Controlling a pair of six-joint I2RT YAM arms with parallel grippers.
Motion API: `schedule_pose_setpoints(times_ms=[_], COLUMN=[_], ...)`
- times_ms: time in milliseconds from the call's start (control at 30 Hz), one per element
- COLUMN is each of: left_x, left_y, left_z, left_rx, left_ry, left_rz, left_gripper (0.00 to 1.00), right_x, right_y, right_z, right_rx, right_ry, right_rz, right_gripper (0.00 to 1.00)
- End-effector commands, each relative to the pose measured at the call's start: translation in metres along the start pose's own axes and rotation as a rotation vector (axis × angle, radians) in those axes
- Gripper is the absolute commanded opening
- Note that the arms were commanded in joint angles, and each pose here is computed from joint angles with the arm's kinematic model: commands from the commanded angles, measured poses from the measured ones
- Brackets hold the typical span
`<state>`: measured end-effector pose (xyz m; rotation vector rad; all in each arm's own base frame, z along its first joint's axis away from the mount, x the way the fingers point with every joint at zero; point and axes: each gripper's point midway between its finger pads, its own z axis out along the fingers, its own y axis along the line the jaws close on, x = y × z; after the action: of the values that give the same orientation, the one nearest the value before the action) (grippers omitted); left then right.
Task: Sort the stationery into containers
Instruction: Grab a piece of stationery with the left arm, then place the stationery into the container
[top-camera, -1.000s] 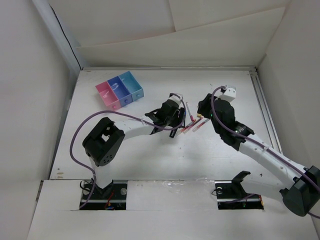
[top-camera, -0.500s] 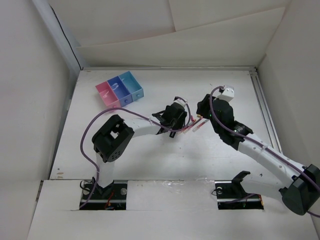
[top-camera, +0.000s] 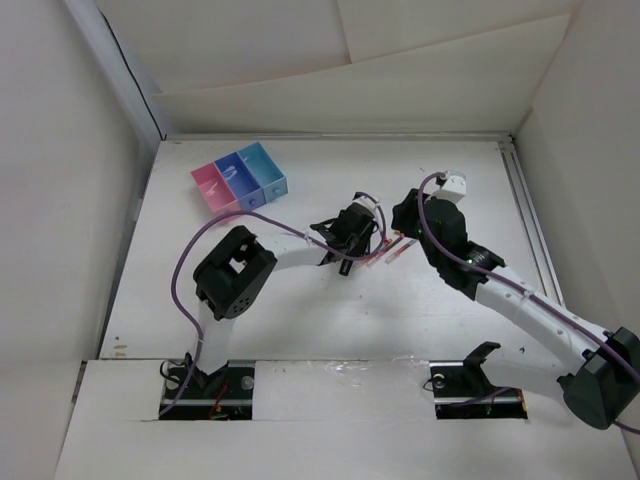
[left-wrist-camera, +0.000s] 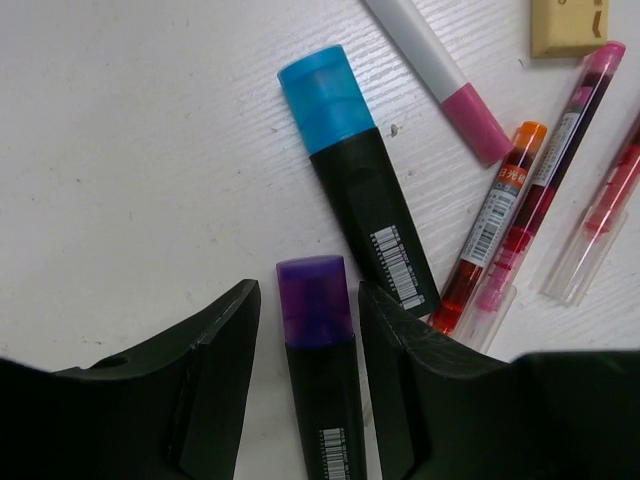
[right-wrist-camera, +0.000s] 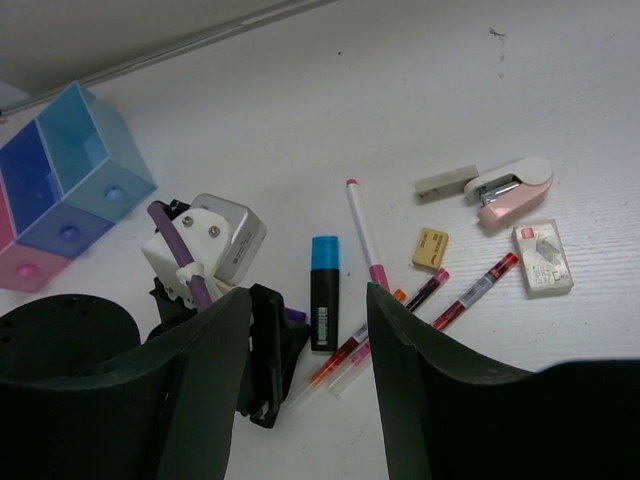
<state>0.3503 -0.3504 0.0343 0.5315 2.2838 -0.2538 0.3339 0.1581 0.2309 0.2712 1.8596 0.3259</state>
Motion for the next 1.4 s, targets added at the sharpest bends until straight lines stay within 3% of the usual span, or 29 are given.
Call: schedule_pose_setpoints(times_ms=[0,333,433,567,700,1033,1200,1367], left_x=[-0.021,-0.018,-0.019,-0.019,-0.033,-0.094,-0.127,-0.161], left_y=[-0.004,-0.005,-0.006,-0.002,-0.001,0.017,0.057,0.147], left_z=[-0.002,0.005,0.007,0.005,-0.005,-0.079,-0.117,-0.150], left_rx=[0.006,0.001,0.001,-0.016,-0.019,-0.058,-0.130,-0.313], left_ry=[-0.039,-0.020,-0.020,-0.027,-0.060,-0.254,-0.374,-0.523], left_rz=[0.002,0.016,0.016,0.007,-0.003,-0.150,-0.291,-0.523], left_gripper=[0.41,0.37,0.29,0.10,0.00,0.00,0.00,0.00], right_x=[-0.012,-0.008,-0.008,-0.008,-0.007,-0.010,-0.015,-0.019], right_y=[0.006,0.007,0.007,0.007,0.009,0.009,0.011,0.017], right_z=[0.000,0.001,0.001,0.001,0.001,-0.001,-0.005,-0.011], right_rx=[-0.021,-0.025,-0.025,-0.025,-0.033,-0.037,-0.054,-0.088], right_ry=[-0.023,-0.011,-0.011,-0.011,-0.006,-0.013,-0.024,-0.024], right_rz=[0.014,0.009,0.009,0.009,0.009,0.013,0.022,0.031], right_gripper=[0.56,0.56,0.56,0.56,0.56,0.56,0.56,0.56])
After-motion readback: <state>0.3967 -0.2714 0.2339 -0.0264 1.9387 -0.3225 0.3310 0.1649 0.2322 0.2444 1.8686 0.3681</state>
